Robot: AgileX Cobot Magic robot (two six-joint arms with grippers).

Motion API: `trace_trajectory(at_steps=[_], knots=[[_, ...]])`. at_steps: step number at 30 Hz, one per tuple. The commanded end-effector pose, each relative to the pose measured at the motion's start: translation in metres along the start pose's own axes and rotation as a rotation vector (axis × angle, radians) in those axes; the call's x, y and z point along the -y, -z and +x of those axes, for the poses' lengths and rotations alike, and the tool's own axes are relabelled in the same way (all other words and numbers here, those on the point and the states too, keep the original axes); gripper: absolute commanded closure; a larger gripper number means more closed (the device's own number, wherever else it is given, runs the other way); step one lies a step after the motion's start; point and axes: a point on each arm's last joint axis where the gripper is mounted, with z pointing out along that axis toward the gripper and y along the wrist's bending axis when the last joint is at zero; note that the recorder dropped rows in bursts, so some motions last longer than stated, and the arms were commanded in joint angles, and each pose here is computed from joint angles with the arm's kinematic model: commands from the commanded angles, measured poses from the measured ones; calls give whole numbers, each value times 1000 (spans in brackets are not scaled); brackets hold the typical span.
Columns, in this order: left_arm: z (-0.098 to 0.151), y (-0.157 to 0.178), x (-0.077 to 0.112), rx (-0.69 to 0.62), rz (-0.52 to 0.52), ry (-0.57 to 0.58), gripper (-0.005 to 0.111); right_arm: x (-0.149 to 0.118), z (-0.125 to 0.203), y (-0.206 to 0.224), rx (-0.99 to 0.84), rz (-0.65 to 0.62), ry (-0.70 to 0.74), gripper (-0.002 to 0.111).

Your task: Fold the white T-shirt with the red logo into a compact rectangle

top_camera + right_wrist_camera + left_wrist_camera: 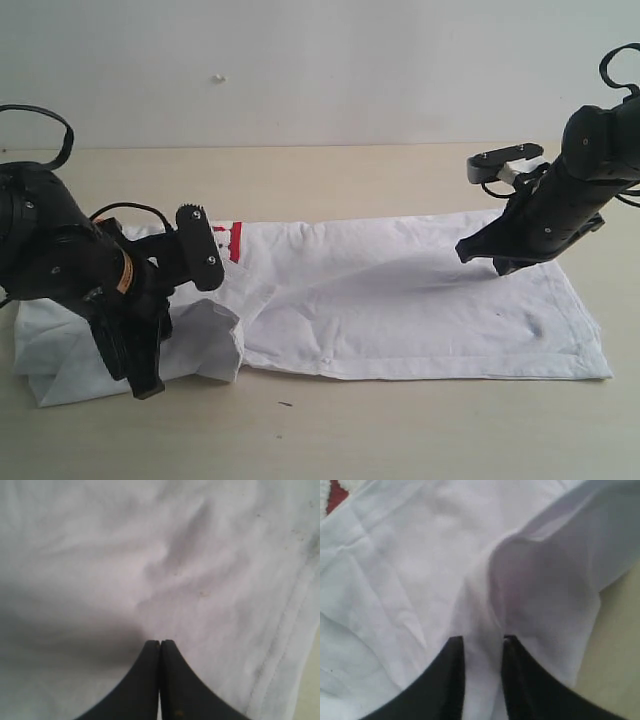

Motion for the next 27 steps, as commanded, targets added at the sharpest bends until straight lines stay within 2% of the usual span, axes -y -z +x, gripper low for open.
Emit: trace_trajectory(at_steps=[1,4,10,14,16,20,21,23,27], knots=[[0,1,-7,-9,-49,-93,106,1,0,1,7,2,5,108],[-4,6,-14,2,-88,-137,106,1,0,1,9,3,5,108],[-17,14,-25,52,-138,-155,107,1,0,1,11,5,9,108],[-28,21,-41,113,-217,-87,106,1,0,1,11,5,9,108],[-33,25,-47,131,-252,-62,100,1,0,1,9,4,9,108],[-34,26,-49,137,-262,-92,70,1,0,1,7,4,9,108],[-34,26,-49,139,-267,-102,66,1,0,1,7,4,9,108],[-35,26,-49,150,-270,-105,66,1,0,1,7,4,11,108],[-35,26,-49,148,-270,-105,74,1,0,1,9,5,12,108]])
